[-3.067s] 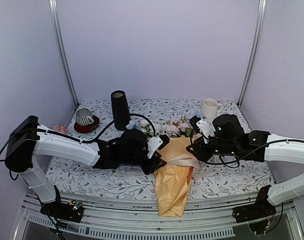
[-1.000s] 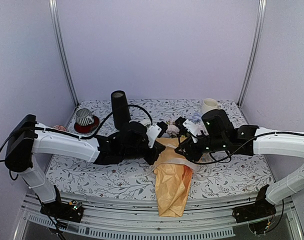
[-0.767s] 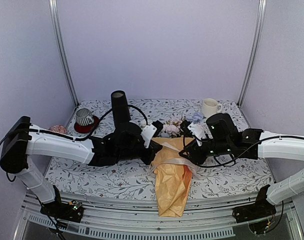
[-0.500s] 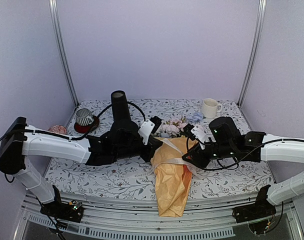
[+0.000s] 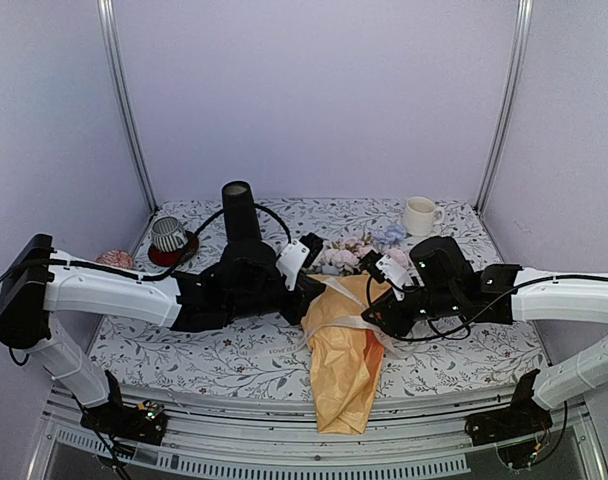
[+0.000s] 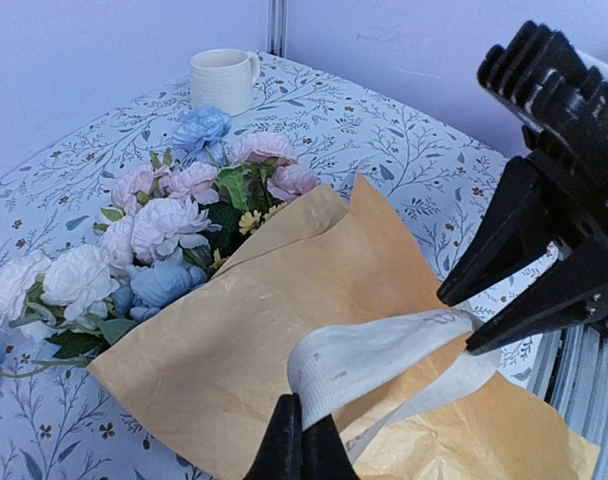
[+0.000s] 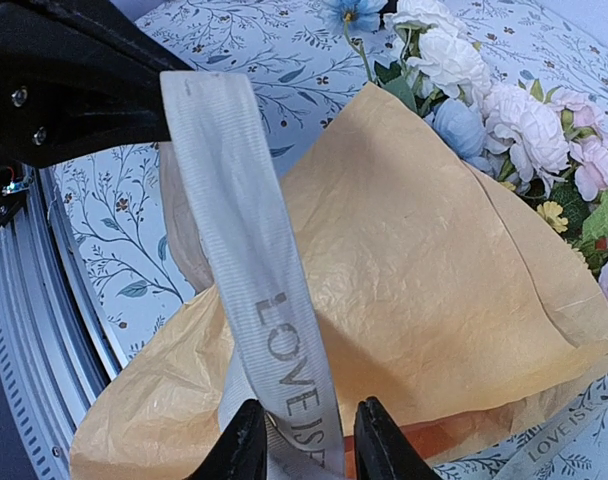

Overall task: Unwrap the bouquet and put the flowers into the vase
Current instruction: Untie the half-tied ribbon from the folded wrapping paper.

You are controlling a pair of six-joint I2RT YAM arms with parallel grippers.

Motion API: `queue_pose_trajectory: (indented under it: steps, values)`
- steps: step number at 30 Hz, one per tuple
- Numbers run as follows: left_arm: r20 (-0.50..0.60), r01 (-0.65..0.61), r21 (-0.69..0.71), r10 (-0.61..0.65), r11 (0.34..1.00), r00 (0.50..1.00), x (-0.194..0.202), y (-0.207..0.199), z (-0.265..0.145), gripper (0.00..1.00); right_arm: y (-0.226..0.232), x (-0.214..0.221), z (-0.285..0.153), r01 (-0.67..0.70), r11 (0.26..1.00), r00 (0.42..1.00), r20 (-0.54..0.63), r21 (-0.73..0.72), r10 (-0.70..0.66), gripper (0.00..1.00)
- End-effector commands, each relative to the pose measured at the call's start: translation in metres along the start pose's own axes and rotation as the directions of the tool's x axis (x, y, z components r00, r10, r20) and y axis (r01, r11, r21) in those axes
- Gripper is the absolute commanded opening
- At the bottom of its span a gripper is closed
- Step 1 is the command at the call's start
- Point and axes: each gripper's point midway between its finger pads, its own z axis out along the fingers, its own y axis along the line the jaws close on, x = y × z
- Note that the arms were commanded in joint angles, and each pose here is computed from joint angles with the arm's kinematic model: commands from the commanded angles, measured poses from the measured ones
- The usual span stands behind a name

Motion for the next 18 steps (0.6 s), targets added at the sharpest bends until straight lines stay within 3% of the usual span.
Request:
queue_pose_trajectory:
  steps: [1,7,13,15,18]
  values:
    - [0.028,0.007,0.005,-0.007,1.0,1.0,-0.009,0.004,-0.006,0.0,-0.005,-0.014,0.004,-0.024,0.999,0.999,0.041,0.027,0.023,0.27]
    - [0.022,0.005,0.002,-0.005,1.0,1.0,-0.005,0.005,-0.007,0.0,-0.009,-0.023,-0.004,-0.032,0.998,0.997,0.068,0.05,0.029,0.04]
    - [0.014,0.006,0.02,-0.006,1.0,1.0,0.002,0.002,-0.008,0.0,0.0,-0.053,-0.017,-0.005,1.0,0.995,0.103,0.028,0.002,0.03]
    - [0.014,0.007,0.03,-0.007,1.0,1.0,0.002,0.0,-0.009,0.09,0.002,-0.062,-0.02,0.007,1.0,0.993,0.114,0.02,-0.009,0.03]
    - [0.022,0.006,0.046,-0.007,0.999,1.0,-0.002,-0.003,-0.011,0.39,0.008,-0.075,-0.023,0.027,1.0,0.991,0.129,0.001,-0.027,0.03]
